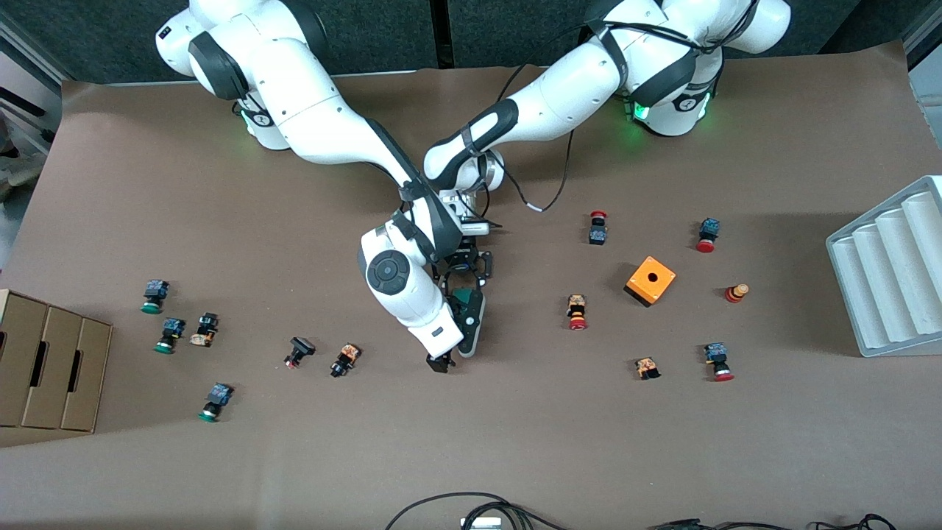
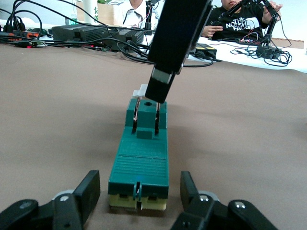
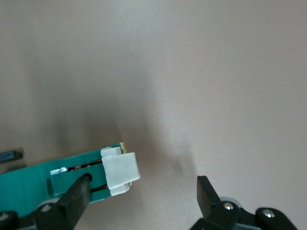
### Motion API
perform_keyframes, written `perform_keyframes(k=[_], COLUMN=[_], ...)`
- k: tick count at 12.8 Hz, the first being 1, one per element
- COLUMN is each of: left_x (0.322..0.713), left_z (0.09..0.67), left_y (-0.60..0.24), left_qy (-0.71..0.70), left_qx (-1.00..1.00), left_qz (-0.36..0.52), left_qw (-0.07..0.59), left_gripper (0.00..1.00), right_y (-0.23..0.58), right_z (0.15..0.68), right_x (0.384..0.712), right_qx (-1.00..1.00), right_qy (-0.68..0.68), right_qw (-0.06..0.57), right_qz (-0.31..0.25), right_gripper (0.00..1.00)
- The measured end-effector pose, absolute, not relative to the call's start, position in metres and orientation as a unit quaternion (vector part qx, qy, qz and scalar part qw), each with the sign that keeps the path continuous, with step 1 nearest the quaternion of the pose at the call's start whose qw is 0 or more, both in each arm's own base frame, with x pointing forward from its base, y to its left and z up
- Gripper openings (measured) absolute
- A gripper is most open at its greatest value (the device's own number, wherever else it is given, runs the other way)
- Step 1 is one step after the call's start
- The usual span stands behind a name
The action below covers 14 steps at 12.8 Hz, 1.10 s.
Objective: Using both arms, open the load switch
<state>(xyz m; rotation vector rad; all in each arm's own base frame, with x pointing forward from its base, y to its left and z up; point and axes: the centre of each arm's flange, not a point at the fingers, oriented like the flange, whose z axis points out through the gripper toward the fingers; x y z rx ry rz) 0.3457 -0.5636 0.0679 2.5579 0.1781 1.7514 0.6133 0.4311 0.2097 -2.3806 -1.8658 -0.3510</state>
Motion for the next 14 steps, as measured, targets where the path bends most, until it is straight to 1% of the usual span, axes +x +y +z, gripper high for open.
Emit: perform_keyframes(k=[12,14], left_x=[0.346,0.346], left_z=[0.068,0.068], left_y=[-0.564,-0.564], left_qy=[0.057,0.057], left_qx=[0.823,0.823], left_qz=[0.564,0.564], left_qw=[0.018,0.018], left_gripper=[0.77,0.77], right_y=[0.451,0.453], right_z=[0.208,0.207], right_x=[0.598,0.596], right_qx=[-0.778,-0.777], right_qy=[-0.617,-0.617], right_qw=[0.051,0.052], right_qz=[-0.112,-0.112], right_gripper=[0.99,0.96])
